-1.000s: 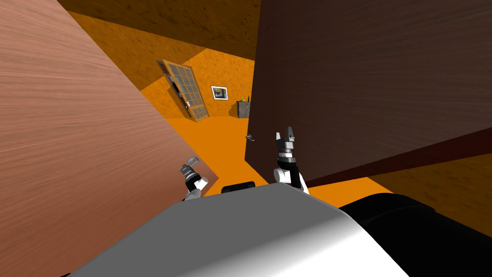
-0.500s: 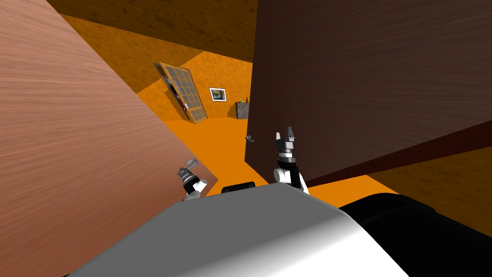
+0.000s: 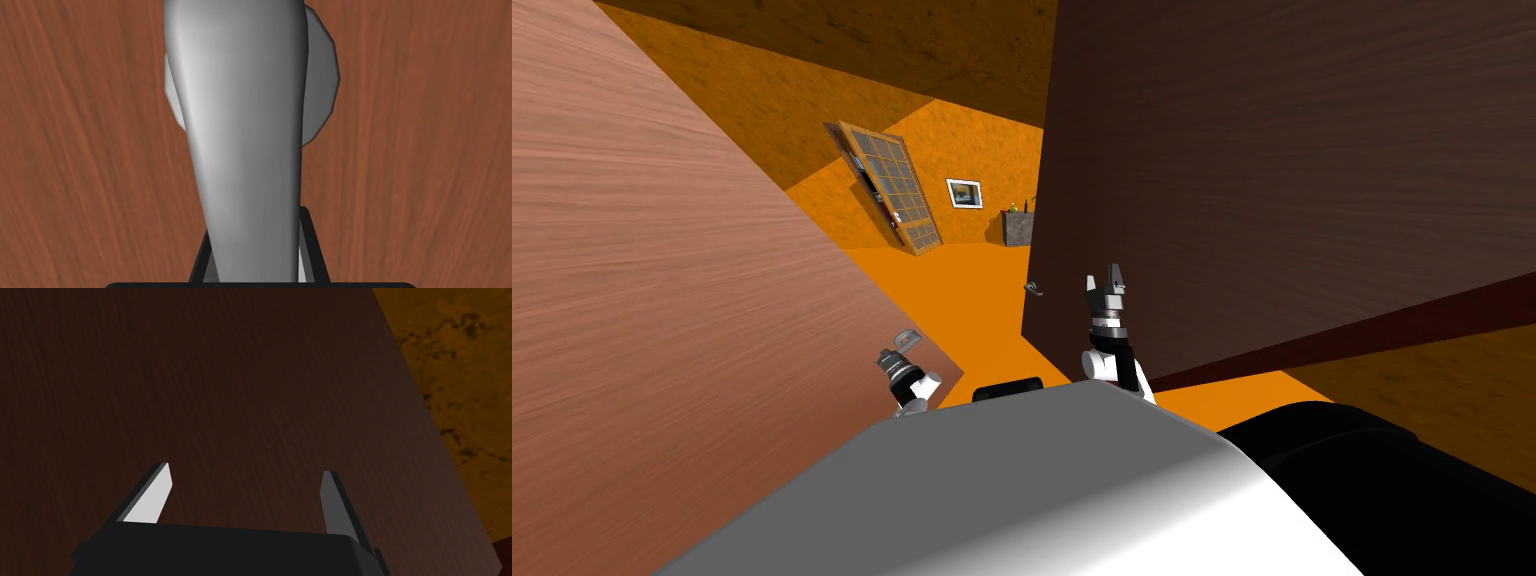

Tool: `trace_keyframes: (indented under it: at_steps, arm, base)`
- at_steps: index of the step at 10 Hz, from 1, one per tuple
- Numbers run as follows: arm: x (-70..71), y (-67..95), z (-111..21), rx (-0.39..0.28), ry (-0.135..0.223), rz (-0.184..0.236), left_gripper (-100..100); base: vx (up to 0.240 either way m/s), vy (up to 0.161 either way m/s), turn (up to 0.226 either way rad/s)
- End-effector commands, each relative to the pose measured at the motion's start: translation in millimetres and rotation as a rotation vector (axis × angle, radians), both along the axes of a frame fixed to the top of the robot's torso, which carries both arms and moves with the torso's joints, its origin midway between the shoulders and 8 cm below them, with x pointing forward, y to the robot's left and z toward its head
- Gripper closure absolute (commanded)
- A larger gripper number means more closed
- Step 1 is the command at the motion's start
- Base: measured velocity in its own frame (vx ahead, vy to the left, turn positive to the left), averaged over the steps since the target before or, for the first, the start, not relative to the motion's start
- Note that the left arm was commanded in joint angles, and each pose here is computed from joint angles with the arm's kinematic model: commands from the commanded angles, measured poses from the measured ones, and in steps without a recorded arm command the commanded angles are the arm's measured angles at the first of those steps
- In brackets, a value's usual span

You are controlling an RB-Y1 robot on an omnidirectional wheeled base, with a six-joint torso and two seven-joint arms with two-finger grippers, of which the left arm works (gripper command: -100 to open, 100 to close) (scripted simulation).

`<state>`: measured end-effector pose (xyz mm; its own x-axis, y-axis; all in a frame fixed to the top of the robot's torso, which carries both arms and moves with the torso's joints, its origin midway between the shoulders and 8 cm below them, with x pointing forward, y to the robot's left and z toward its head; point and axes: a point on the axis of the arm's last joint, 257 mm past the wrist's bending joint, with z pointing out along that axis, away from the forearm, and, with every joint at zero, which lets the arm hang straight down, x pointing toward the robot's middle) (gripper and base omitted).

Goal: Push the door open

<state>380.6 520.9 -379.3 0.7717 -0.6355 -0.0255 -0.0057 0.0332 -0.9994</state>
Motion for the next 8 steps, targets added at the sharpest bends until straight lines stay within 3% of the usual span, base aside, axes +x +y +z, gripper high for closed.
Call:
trace_keyframes:
  at_steps: [1, 2, 3, 6, 7, 8]
  arm:
    - [-7.6, 15.0, 5.0, 0.020, -0.010, 0.035, 100]
    - [-7.6, 15.0, 5.0, 0.020, -0.010, 0.035, 100]
    - [-15.9, 17.7, 2.1, 0.010, -0.011, 0.062, 100]
    - [-33.4, 13.7, -10.1, -0.027, -0.008, 0.115, 100]
    - [-34.1, 16.1, -11.8, -0.024, -0.001, 0.110, 100]
    - [-39.5, 30.4, -3.7, 0.001, -0.008, 0.147, 100]
  base:
    - [0.060, 0.029, -0.026]
    - [0.027, 0.023, -0.002]
    - [0.063, 0.037, -0.062]
    - [0.169, -0.008, -0.040]
    - [0.064, -0.024, 0.047]
    - [0.015, 0.115, 0.016]
